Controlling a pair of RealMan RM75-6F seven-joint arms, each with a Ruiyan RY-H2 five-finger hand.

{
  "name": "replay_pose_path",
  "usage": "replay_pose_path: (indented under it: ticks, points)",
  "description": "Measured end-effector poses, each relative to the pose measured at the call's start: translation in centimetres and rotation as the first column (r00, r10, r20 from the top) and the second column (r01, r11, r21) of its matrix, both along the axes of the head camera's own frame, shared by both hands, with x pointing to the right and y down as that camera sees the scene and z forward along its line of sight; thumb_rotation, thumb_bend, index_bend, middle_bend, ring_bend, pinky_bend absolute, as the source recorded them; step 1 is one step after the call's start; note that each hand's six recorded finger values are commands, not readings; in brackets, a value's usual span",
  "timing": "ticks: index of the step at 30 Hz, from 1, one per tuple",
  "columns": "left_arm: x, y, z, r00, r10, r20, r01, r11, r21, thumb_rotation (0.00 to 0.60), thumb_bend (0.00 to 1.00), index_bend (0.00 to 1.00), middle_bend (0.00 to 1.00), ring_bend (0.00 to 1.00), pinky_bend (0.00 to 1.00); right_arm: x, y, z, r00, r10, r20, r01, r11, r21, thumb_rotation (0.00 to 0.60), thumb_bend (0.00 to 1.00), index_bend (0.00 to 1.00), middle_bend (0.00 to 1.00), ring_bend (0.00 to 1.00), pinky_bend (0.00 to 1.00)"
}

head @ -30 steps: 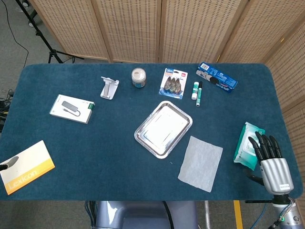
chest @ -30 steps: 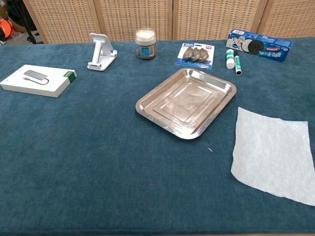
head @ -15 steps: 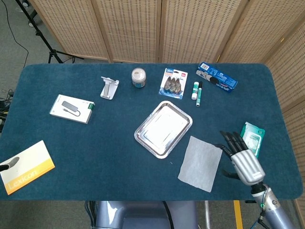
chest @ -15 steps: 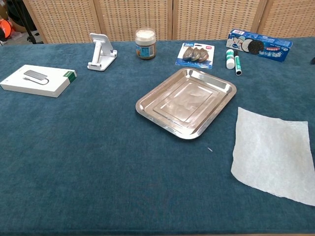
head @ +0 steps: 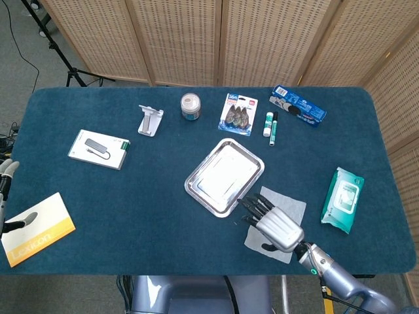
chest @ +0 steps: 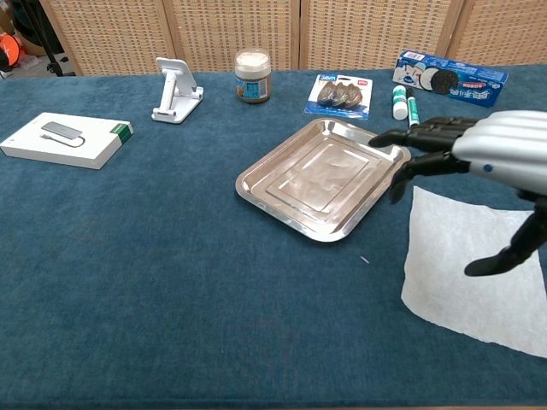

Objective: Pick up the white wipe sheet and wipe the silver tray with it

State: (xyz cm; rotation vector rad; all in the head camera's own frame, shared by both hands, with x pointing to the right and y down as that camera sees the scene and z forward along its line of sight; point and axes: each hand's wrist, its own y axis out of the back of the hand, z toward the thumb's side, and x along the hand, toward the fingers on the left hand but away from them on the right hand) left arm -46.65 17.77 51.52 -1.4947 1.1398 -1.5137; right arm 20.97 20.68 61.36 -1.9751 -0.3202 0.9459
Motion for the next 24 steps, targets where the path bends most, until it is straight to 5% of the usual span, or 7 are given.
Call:
replay_pose_path:
  ticks: [8, 24]
  points:
    - [0.1, 0.0, 0.1, 1.0, 0.0, 0.002, 0.0, 1.0, -0.005, 0.6, 0.0, 0.0, 0.0, 0.0, 0.0, -4.7, 0.6, 2.4, 0.996, -0.092, -0.017, 0.092, 0.995, -0.034, 0.6, 0.26, 0.31, 0.0, 0.0, 0.0]
    - [-1.1, -0.1, -0.3, 0.999, -0.032, -0.023, 0.032, 0.999, -0.007, 0.6, 0.0, 0.0, 0.0, 0.0, 0.0, -7.0, 0.9, 6.1, 0.973, -0.169, -0.158, 0.172, 0.985, 0.007, 0.6, 0.26, 0.34, 0.0, 0.0, 0.0]
